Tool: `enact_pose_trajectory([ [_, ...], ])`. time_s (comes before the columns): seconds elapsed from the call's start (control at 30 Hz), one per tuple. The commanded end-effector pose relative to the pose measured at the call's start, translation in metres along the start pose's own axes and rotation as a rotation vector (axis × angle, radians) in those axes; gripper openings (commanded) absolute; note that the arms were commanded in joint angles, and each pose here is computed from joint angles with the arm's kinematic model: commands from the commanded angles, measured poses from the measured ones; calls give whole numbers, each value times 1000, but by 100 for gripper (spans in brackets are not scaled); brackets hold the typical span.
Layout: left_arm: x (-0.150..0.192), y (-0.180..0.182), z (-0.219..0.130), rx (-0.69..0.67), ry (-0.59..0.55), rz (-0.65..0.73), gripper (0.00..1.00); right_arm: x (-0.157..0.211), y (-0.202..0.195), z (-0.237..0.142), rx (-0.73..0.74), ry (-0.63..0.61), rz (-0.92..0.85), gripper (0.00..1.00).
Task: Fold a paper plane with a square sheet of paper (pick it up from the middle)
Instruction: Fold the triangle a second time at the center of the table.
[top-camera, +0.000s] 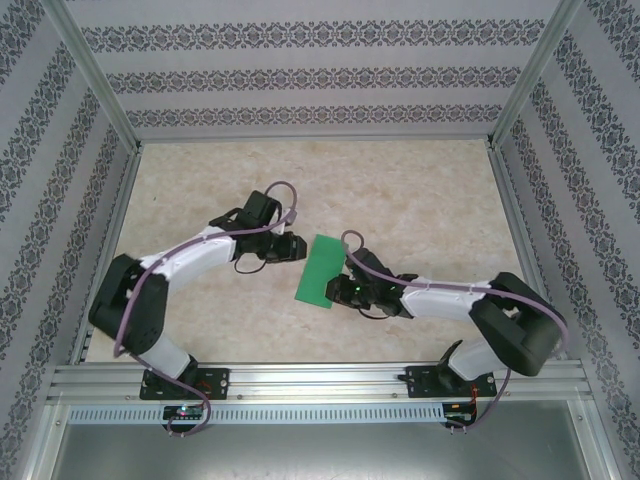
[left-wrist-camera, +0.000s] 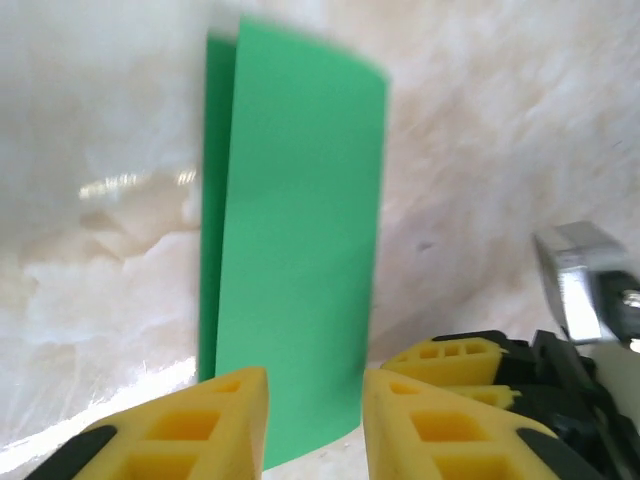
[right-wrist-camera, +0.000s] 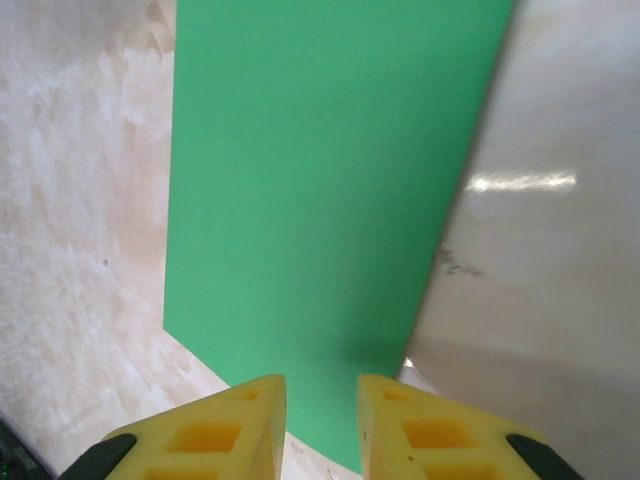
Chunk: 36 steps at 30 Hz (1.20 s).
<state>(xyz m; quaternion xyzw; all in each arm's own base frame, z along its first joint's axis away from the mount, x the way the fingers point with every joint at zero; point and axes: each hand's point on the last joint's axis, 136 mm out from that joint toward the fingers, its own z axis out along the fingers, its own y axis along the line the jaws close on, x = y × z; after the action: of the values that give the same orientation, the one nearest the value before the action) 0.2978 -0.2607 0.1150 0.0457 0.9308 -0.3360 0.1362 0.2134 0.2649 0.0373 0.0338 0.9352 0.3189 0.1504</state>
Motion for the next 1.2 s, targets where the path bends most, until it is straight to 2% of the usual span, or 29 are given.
enact_pose_trajectory([
  [0.0,-12,2,-14,-57,-117,-5,37,-14,9,-29,-4,-20,-101,28],
  [0.07,-11,9,-16,-86,-128,-9,45,-31,7,-43,24,-95,-82,37],
  [0.13,-7,14,-10,-87,-96,-19,49,-40,-4,-48,83,-136,-38,43],
  [0.23,-3,18,5,-40,-17,-36,53,-46,-12,-45,114,-156,32,43],
  [0.4,-1,14,25,75,115,-51,58,-48,-12,-33,78,-177,107,43],
  [0.5,1,10,33,129,148,-46,59,-47,-12,-31,78,-175,114,43],
  [0.9,11,12,61,207,268,-89,58,-46,-11,-31,89,-177,99,47],
  [1.17,10,4,68,270,303,-104,43,-45,-13,-27,92,-171,93,47],
])
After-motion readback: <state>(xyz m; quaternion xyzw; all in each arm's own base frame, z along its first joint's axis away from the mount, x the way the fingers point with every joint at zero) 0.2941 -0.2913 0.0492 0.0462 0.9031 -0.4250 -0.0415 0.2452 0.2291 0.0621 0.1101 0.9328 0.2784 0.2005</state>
